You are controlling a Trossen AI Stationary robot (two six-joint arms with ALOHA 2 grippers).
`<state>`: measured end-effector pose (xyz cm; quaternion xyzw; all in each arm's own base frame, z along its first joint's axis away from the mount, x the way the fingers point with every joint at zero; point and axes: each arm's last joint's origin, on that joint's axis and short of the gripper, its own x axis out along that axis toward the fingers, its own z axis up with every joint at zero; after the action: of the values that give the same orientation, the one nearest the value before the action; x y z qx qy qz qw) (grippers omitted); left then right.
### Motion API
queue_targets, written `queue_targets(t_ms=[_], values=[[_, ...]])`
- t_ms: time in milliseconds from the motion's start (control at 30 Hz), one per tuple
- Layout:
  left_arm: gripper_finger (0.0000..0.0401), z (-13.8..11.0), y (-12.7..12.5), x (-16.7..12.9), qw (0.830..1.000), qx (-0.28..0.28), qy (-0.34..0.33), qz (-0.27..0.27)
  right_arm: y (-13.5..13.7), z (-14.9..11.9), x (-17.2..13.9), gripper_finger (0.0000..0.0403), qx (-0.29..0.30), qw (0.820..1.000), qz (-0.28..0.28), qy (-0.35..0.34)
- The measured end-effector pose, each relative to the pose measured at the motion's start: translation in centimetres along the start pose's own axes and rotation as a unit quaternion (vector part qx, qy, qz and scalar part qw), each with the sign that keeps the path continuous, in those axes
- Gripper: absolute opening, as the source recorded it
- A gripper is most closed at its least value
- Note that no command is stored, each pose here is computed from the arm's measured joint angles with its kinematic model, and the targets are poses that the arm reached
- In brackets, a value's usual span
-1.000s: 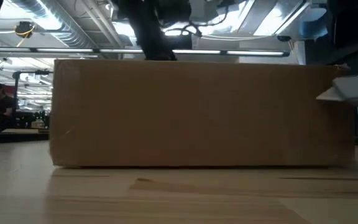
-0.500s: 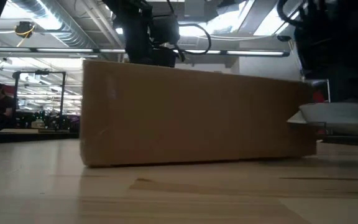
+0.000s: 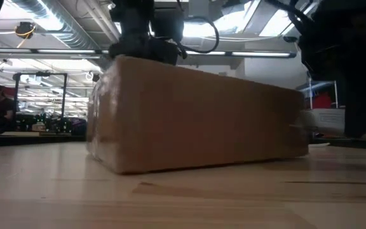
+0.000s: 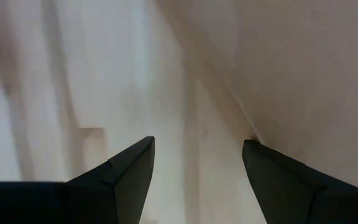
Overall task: Unpack boxes
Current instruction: Open the box using the silver cutter
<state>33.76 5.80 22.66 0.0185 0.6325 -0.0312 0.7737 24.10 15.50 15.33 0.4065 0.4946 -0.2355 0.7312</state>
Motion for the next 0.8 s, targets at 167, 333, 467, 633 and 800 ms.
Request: queue_targets(t_ms=[167,333,467,633,800], values=[[0.0233,-0.2,-1.5,0.1,0.999,0.018,0.026,-0.016,-0.2,0.1,0.0,0.0061,0.016,1.000,-0.013,-0.019],[0.0233,-0.5,-2.6,0.1,0.998,0.031,0.049,-0.026,-0.6,0.5,0.0,0.0061,0.029,0.998,-0.029,-0.045],[0.0233,-0.6,-3.4,0.1,0.996,0.033,0.055,-0.058,-0.8,1.1,0.1,0.0061,0.031,0.998,-0.038,-0.049],[0.0233,-0.5,-4.9,0.1,0.993,0.033,0.054,-0.104,-0.9,2.4,0.3,0.0061,0.030,0.997,-0.043,-0.058],[0.0233,-0.3,-6.8,0.1,0.990,0.055,0.053,-0.117,-1.1,3.6,0.4,0.0061,0.020,0.997,-0.048,-0.065]])
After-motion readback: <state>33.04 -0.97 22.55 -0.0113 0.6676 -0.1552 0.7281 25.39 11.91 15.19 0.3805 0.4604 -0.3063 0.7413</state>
